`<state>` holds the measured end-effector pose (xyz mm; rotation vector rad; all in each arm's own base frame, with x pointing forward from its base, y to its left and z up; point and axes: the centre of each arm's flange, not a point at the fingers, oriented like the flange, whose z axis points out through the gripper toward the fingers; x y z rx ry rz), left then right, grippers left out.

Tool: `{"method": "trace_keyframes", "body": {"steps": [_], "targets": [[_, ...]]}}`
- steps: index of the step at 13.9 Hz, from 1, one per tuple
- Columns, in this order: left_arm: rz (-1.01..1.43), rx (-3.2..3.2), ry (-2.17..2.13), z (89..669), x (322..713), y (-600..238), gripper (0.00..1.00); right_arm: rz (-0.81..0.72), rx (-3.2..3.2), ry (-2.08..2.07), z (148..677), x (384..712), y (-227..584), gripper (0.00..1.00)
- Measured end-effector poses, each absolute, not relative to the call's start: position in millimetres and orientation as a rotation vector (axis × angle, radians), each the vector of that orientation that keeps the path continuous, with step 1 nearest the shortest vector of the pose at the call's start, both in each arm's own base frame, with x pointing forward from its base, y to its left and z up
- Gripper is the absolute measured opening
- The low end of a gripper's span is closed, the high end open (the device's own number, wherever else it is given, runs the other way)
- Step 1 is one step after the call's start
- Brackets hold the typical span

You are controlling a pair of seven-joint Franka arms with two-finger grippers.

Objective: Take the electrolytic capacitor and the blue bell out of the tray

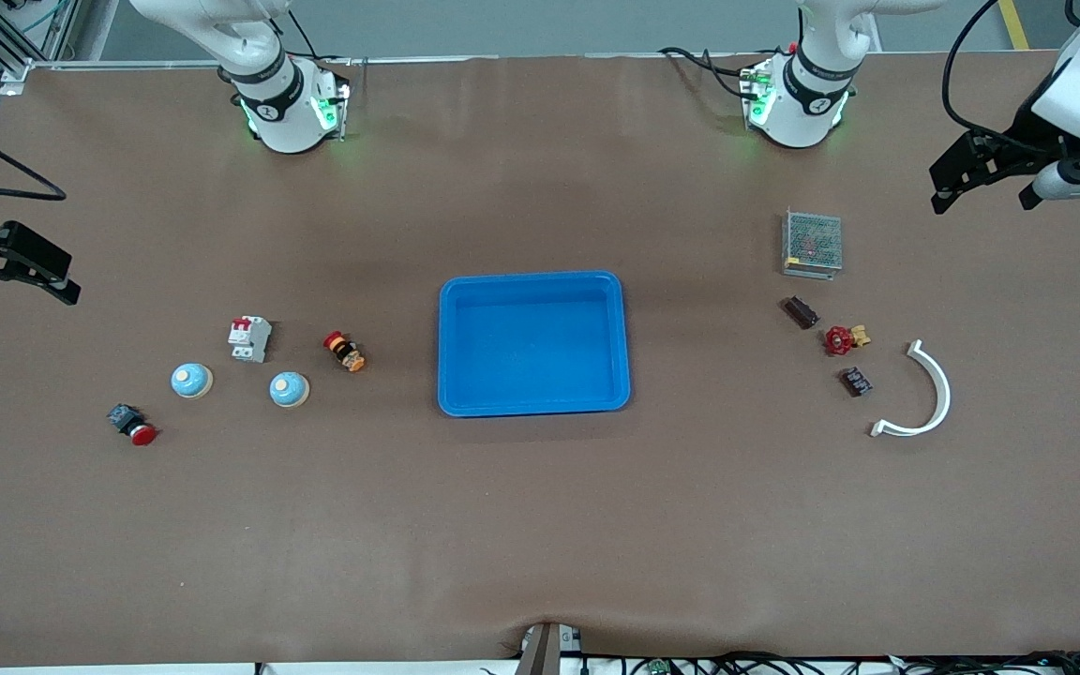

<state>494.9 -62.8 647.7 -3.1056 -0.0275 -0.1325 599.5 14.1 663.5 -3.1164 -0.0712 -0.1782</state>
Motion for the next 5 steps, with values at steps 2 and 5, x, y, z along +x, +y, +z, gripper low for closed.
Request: {"method": "trace_keyframes", "body": {"steps": [2,5], "targets": [[-0.152,-3.107,-0.031,655.1,497.4,-61.8,1.0,-0.171,-3.117,-0.071,660.5,601.2,14.1,1.0],[-0.164,-3.11,-0.043,661.1,507.8,-58.7,1.0,-0.166,-3.117,-0.071,658.6,602.3,14.1,1.0]]}}
